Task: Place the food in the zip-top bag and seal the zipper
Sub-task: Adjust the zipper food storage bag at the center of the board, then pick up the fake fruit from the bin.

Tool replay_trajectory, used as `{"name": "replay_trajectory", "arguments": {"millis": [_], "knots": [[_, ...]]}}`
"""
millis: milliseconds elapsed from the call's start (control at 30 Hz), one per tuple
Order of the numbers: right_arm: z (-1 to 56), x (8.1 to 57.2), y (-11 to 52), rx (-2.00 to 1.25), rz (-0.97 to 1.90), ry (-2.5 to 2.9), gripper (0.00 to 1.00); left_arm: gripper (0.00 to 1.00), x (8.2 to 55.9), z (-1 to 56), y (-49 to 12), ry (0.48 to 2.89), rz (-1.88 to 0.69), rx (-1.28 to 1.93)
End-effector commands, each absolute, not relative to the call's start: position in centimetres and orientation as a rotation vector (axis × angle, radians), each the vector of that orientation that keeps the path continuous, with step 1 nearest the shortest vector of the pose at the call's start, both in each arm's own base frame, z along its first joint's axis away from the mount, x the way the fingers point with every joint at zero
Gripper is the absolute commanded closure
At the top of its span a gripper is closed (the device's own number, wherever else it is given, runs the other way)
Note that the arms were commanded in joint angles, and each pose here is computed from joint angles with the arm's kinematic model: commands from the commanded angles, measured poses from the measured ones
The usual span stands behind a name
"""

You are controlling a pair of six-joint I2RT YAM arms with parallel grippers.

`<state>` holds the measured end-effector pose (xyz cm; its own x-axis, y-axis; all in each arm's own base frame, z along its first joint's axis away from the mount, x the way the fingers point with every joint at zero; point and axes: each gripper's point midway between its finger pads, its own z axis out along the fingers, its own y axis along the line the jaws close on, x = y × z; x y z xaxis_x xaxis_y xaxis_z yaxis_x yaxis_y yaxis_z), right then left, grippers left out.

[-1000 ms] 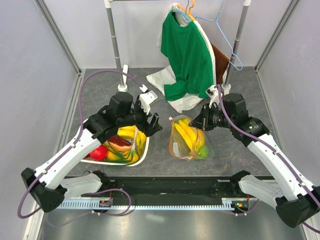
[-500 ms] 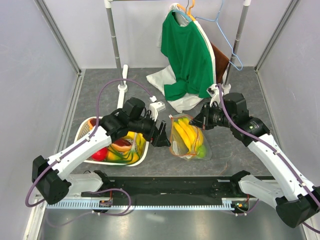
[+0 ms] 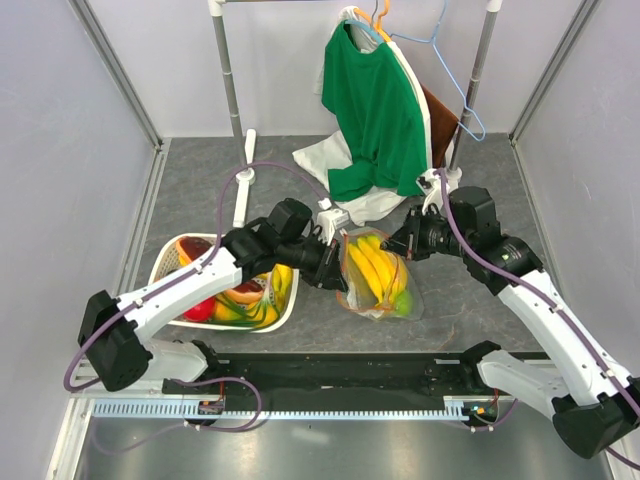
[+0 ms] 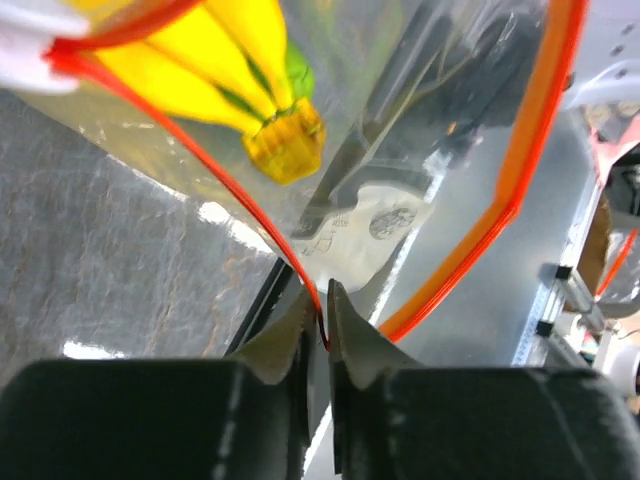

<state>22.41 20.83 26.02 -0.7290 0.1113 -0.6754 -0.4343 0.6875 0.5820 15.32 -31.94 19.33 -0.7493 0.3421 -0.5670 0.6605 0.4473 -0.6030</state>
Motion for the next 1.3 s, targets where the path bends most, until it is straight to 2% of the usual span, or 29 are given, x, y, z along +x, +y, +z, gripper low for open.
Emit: {"name": "replay_trajectory", "arguments": {"millis": [0,133,267,367,667,767,800,867,900,933,1033,1067,1133,1267], "knots": [[29.8,22.2,19.8,-0.292,0.944,2.076,1.0,0.98,15.7,26.2,-33.8,2.13,-1.326,0.949],[32.2,21.3,18.2,-0.338,0.851,2.026,1.0,0.98,13.6,31.7,-34.3,1.939,-1.468,1.065],[33.4,21.2,17.6,-0.347,0.819,1.999,1.0,0.98,13.9,28.6,-33.4,2.063,-1.447,1.043],[30.9,21.7,17.5,-0.314,0.8,2.061,1.0,0.98,14.7,25.0,-32.4,2.191,-1.423,0.986],[26.9,22.5,17.2,-0.228,0.767,2.165,1.0,0.98,18.0,21.4,-30.8,2.315,-1.287,0.939],[25.9,23.0,17.4,-0.191,0.771,2.186,1.0,0.64,19.1,21.4,-29.3,2.303,-1.24,0.926],[25.7,23.1,17.5,-0.177,0.779,2.191,1.0,0.44,18.9,21.8,-28.8,2.281,-1.229,0.948],[25.0,23.7,17.7,-0.166,0.777,2.199,1.0,0.29,18.9,23.3,-26.8,2.194,-1.15,0.988],[25.0,23.9,17.8,-0.163,0.779,2.192,1.0,0.15,19.0,23.7,-25.9,2.174,-1.117,0.98],[24.8,24.1,17.9,-0.158,0.778,2.196,1.0,0.11,18.7,24.8,-24.5,2.1,-1.075,1.014],[24.5,24.3,18.1,-0.153,0.786,2.199,1.0,0.08,18.5,24.6,-19.8,2.121,-0.951,1.033],[24.5,24.3,18.2,-0.154,0.79,2.198,1.0,0.1,18.1,24.2,-17.5,2.194,-0.915,0.993],[24.4,24.3,18.2,-0.153,0.795,2.199,1.0,0.11,18.4,23.5,-14.3,2.207,-0.74,1.022],[24.3,24.2,18.5,-0.158,0.815,2.202,1.0,0.11,17.4,20.4,-7.3,2.439,-0.404,1.002]]}}
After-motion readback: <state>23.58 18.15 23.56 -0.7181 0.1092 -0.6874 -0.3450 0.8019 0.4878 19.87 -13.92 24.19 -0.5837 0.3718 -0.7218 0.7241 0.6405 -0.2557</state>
